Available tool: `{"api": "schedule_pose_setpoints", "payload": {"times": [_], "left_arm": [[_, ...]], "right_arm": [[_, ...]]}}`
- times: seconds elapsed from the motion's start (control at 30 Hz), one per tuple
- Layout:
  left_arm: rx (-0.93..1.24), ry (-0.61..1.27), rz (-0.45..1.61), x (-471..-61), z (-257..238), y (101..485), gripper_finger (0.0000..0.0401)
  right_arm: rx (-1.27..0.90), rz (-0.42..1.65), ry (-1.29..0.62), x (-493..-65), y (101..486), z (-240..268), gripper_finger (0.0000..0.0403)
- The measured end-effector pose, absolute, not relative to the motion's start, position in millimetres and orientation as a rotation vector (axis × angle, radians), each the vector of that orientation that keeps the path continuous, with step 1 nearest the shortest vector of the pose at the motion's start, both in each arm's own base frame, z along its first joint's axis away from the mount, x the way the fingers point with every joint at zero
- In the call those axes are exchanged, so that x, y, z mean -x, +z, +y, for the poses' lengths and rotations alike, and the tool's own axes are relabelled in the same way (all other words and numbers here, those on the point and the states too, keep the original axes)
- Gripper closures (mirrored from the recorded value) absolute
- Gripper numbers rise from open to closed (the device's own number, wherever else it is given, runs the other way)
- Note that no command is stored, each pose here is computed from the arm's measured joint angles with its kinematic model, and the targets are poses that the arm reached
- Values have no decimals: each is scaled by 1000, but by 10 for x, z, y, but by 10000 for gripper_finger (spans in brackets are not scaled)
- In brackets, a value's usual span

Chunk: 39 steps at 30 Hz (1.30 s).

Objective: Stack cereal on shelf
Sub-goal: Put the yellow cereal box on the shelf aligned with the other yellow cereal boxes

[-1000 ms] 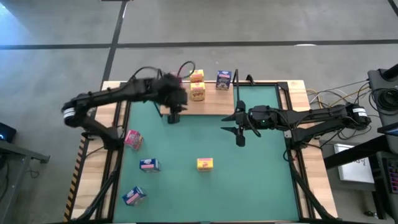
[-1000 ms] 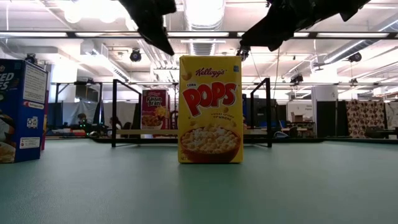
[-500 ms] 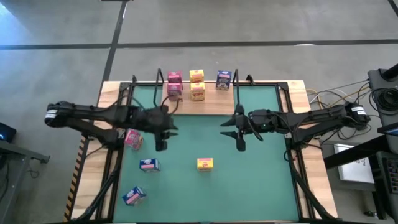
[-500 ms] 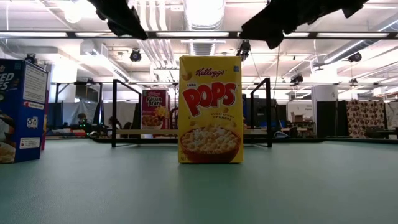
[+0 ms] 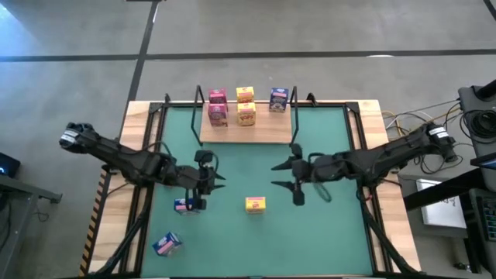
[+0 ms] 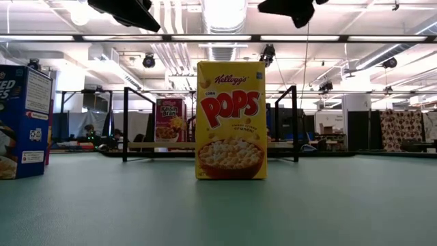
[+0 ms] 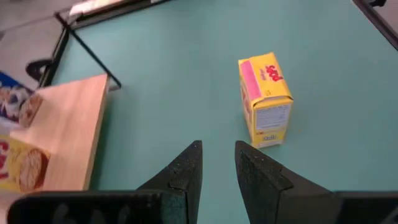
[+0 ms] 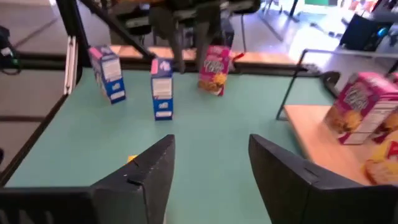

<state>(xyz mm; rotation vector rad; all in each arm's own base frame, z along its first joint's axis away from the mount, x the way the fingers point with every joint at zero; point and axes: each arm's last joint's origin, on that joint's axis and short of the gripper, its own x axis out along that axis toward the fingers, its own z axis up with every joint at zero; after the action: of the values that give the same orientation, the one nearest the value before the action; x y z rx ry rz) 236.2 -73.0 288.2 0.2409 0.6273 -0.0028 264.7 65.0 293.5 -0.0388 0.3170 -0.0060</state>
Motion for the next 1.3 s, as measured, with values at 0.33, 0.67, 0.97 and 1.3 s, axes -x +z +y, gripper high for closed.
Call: {"api": "schedule_pose_setpoints", "payload": {"times": [0.33,0.67,0.97,1.3], "left_arm": [[-289,84,583,-2328,-706,2893,324],[-271,89,610,-2312,-704,2869,324],[-271,88,617,-2309,-705,2863,324],[-271,88,618,-2308,-704,2861,324]], "right_arm": [[-37,690,40,-3261,2921,966,135],[-69,1002,-12,-3664,2716,1165,104],[-36,1110,-36,-3775,2451,1200,123],[1,1110,-22,-3784,2432,1201,202]]}}
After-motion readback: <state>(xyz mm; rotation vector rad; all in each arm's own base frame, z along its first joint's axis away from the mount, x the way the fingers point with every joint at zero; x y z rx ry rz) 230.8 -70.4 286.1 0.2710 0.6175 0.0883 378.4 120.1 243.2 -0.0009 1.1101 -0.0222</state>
